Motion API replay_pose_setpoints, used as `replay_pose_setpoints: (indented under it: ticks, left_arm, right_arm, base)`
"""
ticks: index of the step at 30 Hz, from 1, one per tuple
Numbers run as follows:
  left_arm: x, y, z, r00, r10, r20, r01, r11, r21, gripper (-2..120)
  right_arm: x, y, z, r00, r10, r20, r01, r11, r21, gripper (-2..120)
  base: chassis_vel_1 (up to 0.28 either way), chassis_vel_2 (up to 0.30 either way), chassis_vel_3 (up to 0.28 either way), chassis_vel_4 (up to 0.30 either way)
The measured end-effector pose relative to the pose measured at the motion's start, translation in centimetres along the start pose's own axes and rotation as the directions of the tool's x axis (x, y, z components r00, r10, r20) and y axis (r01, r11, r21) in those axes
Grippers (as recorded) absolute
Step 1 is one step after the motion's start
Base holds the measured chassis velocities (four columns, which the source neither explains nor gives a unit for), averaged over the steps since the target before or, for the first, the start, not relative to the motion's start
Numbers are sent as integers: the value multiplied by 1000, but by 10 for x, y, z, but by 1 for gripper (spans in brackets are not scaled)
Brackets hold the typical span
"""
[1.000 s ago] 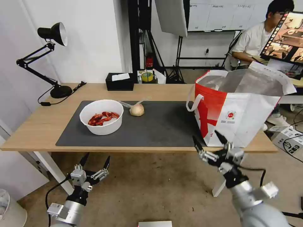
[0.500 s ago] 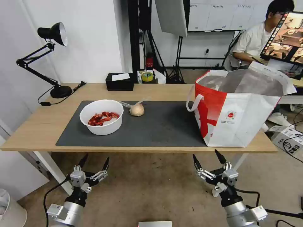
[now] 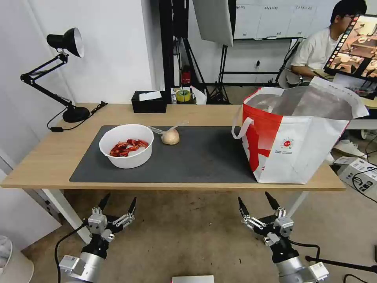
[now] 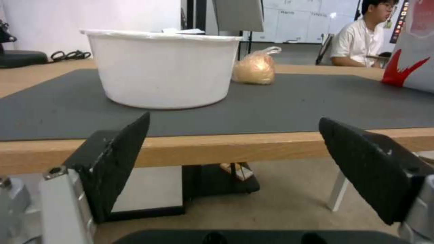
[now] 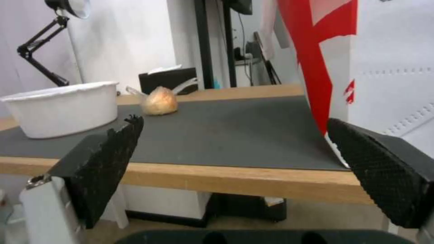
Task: Pick up the trash from the table and place it into the takeout bag.
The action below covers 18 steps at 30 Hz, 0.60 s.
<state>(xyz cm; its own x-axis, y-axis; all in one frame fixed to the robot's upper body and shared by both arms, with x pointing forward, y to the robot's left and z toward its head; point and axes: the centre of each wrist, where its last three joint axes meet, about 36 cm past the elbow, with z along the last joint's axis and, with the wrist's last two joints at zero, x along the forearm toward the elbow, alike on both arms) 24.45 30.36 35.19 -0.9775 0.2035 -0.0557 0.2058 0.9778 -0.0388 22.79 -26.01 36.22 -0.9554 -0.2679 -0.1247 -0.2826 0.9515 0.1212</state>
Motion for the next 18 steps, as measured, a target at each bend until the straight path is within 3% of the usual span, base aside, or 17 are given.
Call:
replay_pose_setpoints:
  ticks: [9,12,18]
  left_arm:
    - [-5,0,2,1000,-7,11,7,1000,10,100]
    - [-6,0,2,1000,-8,14,7,1000,12,100]
    - [-6,2,2,1000,-12,14,12,1000,11,100]
  right_arm:
    - [-40,12,-40,992,-129,-10,129,992,-4,100]
    - [-78,4,-66,978,-209,0,209,978,20,100]
    - [-126,-14,-85,962,-273,-2,273,960,65,100]
  base:
    - [0,0,0,0]
    - [0,0,0,0]
    - [0,0,0,0]
